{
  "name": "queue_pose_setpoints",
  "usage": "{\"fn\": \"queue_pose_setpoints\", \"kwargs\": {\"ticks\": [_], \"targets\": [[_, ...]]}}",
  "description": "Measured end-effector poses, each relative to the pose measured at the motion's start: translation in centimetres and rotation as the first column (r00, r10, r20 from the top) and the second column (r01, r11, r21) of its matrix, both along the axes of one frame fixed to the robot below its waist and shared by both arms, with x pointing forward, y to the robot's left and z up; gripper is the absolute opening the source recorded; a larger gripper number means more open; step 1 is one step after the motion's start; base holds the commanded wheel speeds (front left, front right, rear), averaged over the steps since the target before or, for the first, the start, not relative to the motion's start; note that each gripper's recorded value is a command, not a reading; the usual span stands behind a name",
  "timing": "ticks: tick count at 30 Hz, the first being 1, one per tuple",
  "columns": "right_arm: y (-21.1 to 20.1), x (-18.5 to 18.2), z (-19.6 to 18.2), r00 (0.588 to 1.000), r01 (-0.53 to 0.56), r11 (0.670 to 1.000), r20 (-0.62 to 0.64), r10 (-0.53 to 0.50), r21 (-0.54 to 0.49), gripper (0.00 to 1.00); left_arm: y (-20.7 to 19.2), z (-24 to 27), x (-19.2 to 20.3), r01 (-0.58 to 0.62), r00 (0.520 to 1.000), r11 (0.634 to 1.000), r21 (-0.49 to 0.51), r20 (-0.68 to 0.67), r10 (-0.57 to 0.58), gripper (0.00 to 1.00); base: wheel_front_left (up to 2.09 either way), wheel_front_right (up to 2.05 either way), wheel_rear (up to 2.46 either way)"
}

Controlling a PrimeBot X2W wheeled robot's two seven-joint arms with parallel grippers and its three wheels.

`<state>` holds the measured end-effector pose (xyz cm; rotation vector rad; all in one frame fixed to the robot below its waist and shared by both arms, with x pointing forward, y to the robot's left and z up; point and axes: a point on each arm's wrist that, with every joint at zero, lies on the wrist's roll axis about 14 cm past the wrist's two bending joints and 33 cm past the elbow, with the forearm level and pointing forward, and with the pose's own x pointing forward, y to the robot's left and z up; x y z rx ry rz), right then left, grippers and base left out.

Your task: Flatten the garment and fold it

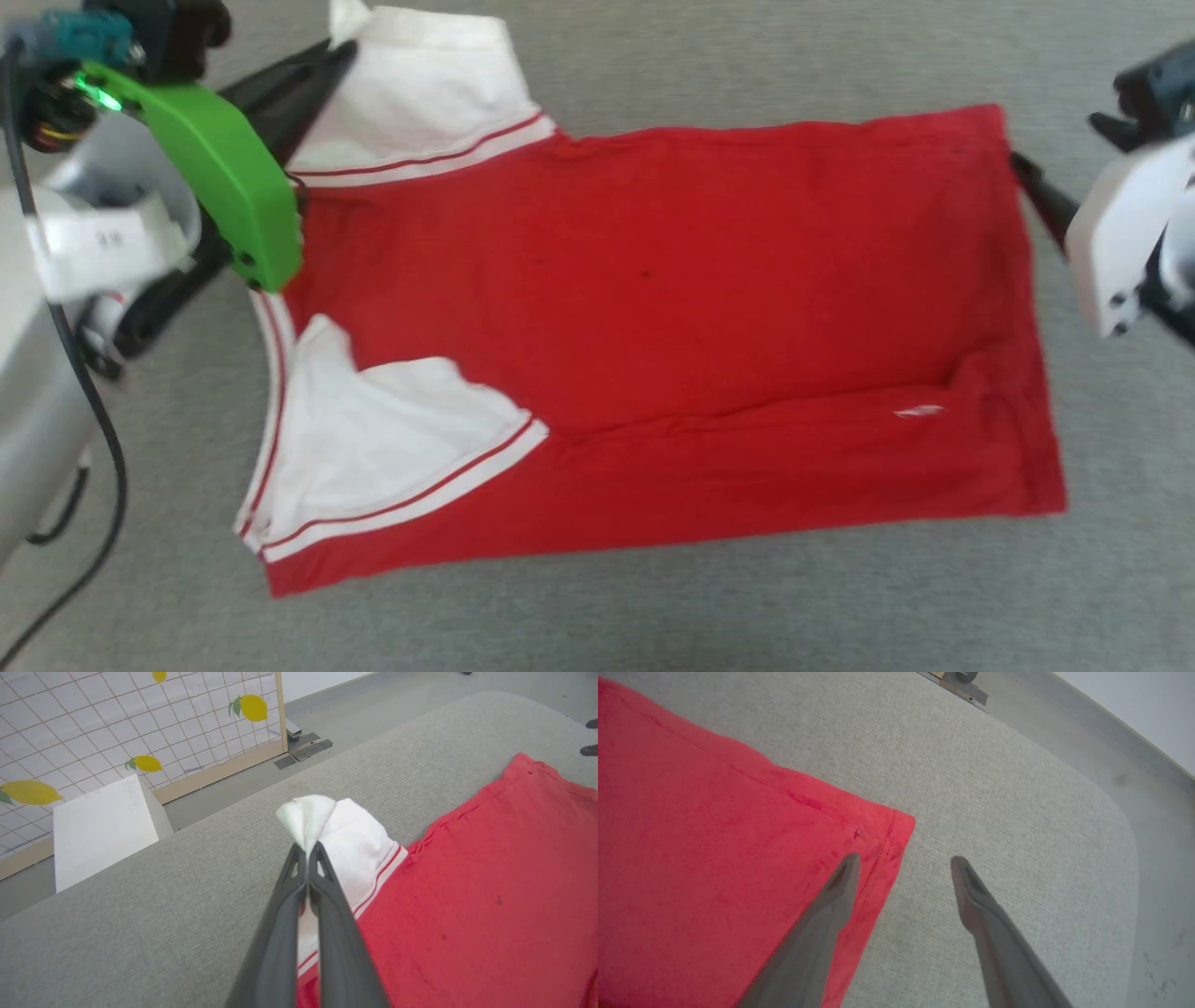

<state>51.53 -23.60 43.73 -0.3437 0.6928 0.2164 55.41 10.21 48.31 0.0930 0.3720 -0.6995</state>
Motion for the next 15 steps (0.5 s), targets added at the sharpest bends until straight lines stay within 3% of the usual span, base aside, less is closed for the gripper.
{"fn": "queue_pose_setpoints", "kwargs": {"ticks": [8, 15], "targets": [[0.5, 2.7, -3.9, 0.983, -0.003, 0.999, -0.185, -0.004, -0.038, 1.00, 0.4, -0.2, -2.5, -0.019, 0.999, 0.999, -0.038, 0.046, 0.021, 0.00, 0.00, 0.00, 0.00], [1.9, 3.6, -7.0, 0.964, -0.023, 0.999, -0.264, 0.016, -0.024, 1.00, 1.3, -1.2, -3.6, -0.054, 0.998, 0.998, -0.036, 0.028, 0.055, 0.00, 0.00, 0.00, 0.00]]}}
